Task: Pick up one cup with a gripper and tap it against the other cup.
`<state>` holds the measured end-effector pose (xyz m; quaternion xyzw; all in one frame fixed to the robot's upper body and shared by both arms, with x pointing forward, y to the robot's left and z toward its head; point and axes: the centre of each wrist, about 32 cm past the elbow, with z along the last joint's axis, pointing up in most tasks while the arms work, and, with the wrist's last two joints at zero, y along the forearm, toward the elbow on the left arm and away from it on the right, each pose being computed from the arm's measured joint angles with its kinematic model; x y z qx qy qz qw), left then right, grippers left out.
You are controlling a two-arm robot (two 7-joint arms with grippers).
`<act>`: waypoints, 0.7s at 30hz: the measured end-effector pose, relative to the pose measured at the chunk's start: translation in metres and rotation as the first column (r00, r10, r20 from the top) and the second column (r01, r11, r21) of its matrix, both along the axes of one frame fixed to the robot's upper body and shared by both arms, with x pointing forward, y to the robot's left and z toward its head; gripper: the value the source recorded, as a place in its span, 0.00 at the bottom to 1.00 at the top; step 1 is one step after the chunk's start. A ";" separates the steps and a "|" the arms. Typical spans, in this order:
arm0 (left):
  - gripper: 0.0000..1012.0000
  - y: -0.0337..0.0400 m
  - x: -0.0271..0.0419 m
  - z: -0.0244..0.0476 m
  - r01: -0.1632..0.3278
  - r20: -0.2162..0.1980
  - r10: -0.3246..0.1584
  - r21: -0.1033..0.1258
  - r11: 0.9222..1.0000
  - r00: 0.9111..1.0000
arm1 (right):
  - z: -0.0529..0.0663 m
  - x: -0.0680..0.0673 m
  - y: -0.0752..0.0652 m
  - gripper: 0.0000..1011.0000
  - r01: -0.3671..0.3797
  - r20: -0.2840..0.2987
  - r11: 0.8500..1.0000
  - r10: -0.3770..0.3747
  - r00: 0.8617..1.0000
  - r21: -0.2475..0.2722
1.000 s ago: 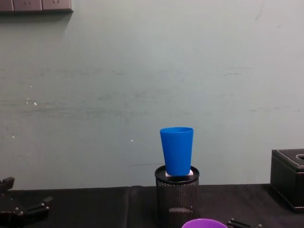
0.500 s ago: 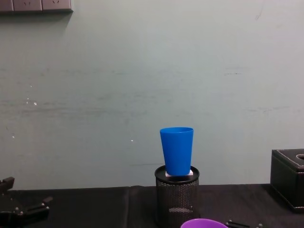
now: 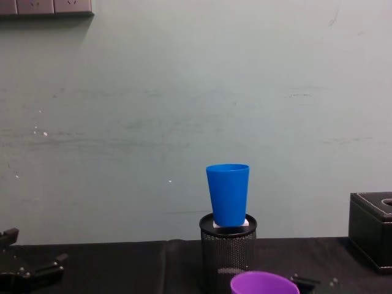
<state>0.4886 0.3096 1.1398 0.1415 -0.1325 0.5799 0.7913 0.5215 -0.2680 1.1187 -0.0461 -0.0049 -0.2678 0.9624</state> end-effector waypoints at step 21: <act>0.99 0.0000 0.0000 0.0000 0.000 0.000 0.000 0.000 1.000 1.000 | 0.098 0.024 0.012 0.73 -0.050 0.071 0.999 0.050 0.996 -0.011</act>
